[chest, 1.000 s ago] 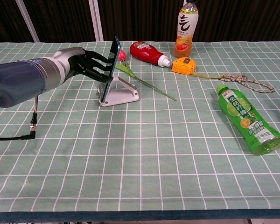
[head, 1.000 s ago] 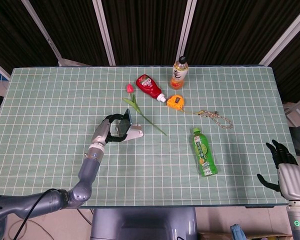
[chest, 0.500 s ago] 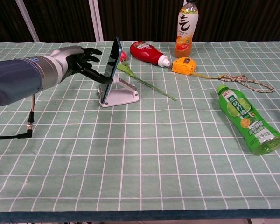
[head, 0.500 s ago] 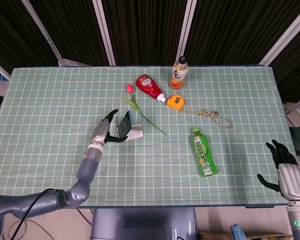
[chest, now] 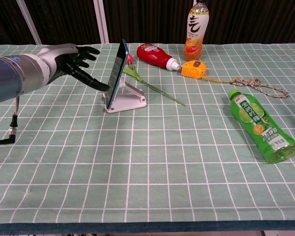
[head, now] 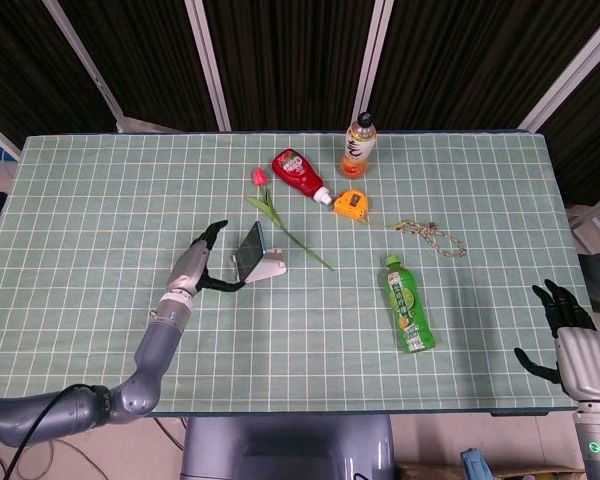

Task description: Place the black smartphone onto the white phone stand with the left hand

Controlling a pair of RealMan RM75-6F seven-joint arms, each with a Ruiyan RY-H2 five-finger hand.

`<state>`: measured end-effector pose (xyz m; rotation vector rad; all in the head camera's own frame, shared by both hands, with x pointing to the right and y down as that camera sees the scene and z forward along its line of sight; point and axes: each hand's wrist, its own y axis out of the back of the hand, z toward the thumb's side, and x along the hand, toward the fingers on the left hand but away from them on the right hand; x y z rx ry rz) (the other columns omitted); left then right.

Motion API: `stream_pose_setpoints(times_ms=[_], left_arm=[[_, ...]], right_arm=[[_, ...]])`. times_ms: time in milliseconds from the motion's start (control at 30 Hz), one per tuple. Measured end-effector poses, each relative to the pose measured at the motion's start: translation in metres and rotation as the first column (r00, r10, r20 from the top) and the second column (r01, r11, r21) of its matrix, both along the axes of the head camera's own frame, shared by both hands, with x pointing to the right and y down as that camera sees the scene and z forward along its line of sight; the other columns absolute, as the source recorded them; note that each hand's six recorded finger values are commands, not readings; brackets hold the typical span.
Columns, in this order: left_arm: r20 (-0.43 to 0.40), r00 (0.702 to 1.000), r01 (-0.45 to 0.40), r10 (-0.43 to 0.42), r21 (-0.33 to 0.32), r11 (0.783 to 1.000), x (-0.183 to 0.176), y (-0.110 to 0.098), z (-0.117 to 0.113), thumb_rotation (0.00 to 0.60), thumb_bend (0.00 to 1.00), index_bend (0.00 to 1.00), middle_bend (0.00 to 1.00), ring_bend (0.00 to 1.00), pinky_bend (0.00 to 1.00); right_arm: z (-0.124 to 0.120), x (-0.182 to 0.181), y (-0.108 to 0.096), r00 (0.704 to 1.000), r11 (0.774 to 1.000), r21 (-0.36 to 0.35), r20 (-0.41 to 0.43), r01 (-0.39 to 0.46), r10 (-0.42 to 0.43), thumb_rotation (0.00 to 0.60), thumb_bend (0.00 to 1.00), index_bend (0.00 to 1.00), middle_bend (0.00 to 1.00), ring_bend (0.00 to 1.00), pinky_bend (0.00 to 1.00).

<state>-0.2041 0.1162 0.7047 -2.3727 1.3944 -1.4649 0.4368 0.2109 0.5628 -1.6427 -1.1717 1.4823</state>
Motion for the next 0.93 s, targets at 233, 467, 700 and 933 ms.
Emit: stream_pose_setpoints(times_ms=[233,467,700,933], left_arm=[[0.097,0.989,-0.119,0.108,0.11,0.987,-0.033,0.004,-0.031,0.6,0.06,0.0,0.0,0.0,0.0],[0.28,0.935,-0.285,0.216,0.239,0.928,-0.095,0.021,-0.074,0.6,0.06,0.0,0.0,0.0,0.0],[0.498,0.831,-0.435,0.247,0.306,0.846,-0.165,0.061,-0.113,0.6,0.06,0.0,0.0,0.0,0.0],[0.65,0.727,-0.493,0.223,0.267,0.828,-0.232,0.11,-0.136,0.6,0.06,0.0,0.0,0.0,0.0]], right_arm=[[-0.001,0.0,0.001,1.0,1.0,0.003,-0.002,0.001,-0.001,0.6,0.32,0.11,0.06,0.0,0.19],[-0.001,0.0,0.001,1.0,1.0,0.005,-0.006,0.004,-0.004,0.6,0.32,0.11,0.06,0.0,0.19],[-0.002,-0.001,0.002,1.0,1.0,0.007,-0.007,0.006,-0.006,0.6,0.32,0.11,0.06,0.0,0.19],[-0.002,-0.001,0.002,1.0,1.0,0.009,-0.005,0.01,-0.01,0.6,0.32,0.11,0.06,0.0,0.19]])
